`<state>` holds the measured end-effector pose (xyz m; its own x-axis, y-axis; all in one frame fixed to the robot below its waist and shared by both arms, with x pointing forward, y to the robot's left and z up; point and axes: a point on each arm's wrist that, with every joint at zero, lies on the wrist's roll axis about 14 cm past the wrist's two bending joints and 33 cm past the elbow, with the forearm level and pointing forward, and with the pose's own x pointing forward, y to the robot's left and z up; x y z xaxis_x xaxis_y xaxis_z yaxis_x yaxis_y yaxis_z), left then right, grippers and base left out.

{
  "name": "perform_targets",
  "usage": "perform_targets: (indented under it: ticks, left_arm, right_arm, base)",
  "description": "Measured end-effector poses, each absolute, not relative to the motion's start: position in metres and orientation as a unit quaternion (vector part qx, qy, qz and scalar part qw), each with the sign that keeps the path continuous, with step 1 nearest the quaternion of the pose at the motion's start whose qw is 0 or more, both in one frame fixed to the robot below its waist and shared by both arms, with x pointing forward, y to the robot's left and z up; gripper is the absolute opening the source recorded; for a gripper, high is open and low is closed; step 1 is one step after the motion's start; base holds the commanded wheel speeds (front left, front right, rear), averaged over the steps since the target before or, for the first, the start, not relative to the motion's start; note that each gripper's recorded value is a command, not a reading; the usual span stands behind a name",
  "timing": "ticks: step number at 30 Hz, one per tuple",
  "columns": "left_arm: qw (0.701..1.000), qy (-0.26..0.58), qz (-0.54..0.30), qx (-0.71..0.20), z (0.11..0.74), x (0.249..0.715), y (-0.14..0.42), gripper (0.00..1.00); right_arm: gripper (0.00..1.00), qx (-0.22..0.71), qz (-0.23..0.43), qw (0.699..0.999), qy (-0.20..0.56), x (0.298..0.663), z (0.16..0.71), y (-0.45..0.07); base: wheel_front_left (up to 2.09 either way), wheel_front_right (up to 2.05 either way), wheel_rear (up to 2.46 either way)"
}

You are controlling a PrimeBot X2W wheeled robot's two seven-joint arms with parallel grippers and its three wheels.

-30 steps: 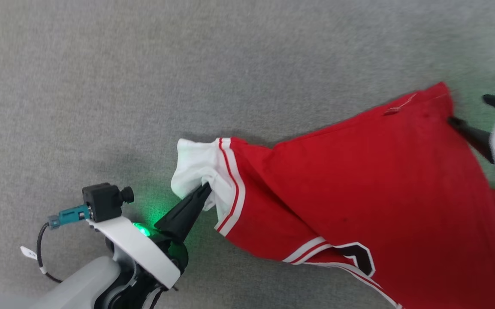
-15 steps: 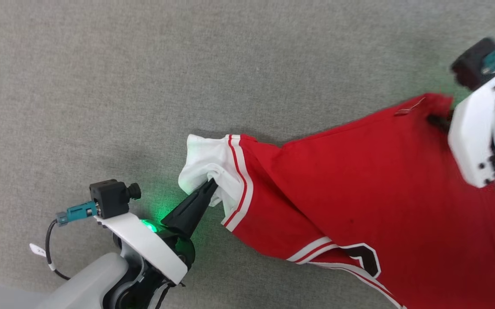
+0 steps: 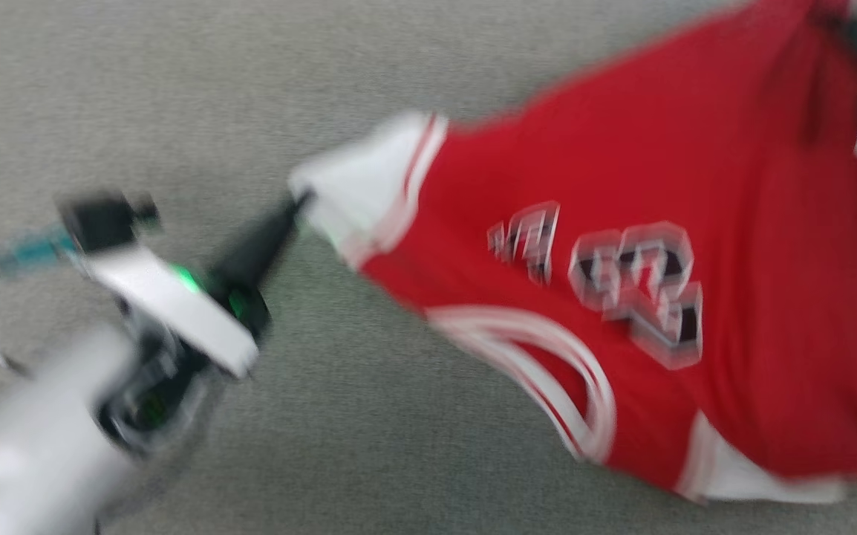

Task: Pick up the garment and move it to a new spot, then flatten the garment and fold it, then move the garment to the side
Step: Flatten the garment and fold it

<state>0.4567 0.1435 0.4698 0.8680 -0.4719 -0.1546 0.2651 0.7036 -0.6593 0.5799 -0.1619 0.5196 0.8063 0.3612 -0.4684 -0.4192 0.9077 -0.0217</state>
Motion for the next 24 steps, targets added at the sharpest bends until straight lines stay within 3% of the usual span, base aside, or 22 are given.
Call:
perform_targets:
  ticks: [5, 15, 20, 24]
  left_arm:
    - [0.923, 0.113, -0.213, -0.299, 0.518, 0.533, 0.155, 0.00]
    - [0.942, -0.016, -0.204, -0.266, 0.631, 0.669, 0.167, 0.00]
    - [0.930, -0.128, -0.197, -0.284, 0.708, 0.701, 0.167, 0.00]
    - [0.919, -0.134, -0.211, -0.304, 0.720, 0.704, 0.155, 0.00]
  right_arm:
    - [0.00, -0.045, 0.125, 0.981, 0.143, 0.622, 0.569, -0.206]
    - [0.00, -0.005, 0.028, 0.999, -0.014, 0.686, 0.654, -0.257]
    - [0.00, -0.008, 0.002, 0.996, -0.084, 0.697, 0.694, -0.271]
    - [0.00, -0.014, -0.002, 0.997, -0.082, 0.701, 0.689, -0.271]
  base:
    - [0.00, 0.00, 0.00]
    - [0.00, 0.00, 0.00]
    - [0.00, 0.00, 0.00]
    - [0.00, 0.00, 0.00]
